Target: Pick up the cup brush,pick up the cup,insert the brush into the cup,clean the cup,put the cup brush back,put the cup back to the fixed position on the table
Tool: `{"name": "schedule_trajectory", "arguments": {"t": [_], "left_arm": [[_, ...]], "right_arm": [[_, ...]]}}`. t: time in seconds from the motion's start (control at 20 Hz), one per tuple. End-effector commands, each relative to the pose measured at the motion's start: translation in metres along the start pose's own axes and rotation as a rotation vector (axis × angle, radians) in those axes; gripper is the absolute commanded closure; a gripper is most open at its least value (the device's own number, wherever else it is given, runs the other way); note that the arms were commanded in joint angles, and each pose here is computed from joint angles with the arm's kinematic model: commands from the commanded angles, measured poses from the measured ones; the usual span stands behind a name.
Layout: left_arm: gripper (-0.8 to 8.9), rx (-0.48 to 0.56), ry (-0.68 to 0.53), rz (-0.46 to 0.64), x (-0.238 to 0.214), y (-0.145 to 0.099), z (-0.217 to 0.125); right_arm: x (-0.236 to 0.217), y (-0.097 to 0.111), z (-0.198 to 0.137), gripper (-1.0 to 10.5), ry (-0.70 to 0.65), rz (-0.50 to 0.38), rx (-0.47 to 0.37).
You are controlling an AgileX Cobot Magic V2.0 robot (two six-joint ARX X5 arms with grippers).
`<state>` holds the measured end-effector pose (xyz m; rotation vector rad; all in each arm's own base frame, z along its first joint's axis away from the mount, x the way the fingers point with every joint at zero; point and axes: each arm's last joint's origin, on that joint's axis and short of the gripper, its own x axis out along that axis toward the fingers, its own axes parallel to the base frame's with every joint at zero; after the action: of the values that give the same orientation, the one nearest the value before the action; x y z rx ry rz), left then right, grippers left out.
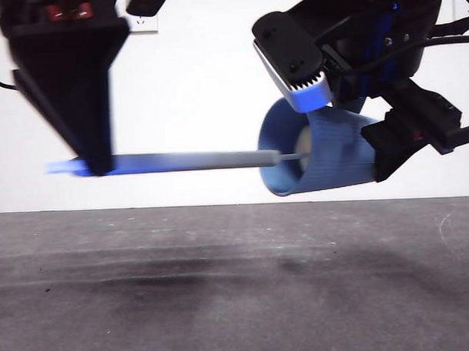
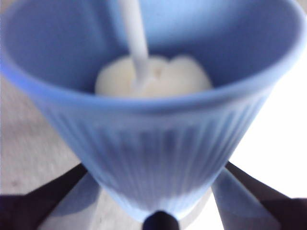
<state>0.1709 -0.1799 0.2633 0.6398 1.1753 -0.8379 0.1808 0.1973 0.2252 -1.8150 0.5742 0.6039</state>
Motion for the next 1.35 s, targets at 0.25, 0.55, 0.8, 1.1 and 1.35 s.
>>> {"name": "schedule_trajectory", "arguments": {"t": [0.25,0.55,0.8,1.1,1.35], "left_arm": [[8.22,-0.016,0.088,0.116,-0.032,-0.001,-0.032],[8.22,-0.114,0.062,0.149,-0.072,-0.006,-0.074],[8.22,-0.221,-0.079,0.166,-0.098,-0.013,-0.101],[8.22,-0.427,-0.259,0.203,-0.078,-0.01,-0.094],[8.22,-0.598,-0.519,0.144,-0.036,0.003,-0.059]], "right_arm": [[0.002,0.0,0.001,9.6,0.004,0.004,0.037],[0.002,0.0,0.001,9.6,0.004,0.002,0.11],[0.001,-0.001,0.0,9.6,-0.001,-0.007,0.269],[-0.022,-0.016,-0.015,9.6,-0.121,-0.04,0.862],[-0.065,-0.028,-0.045,9.6,-0.404,0.011,1.318]]}}
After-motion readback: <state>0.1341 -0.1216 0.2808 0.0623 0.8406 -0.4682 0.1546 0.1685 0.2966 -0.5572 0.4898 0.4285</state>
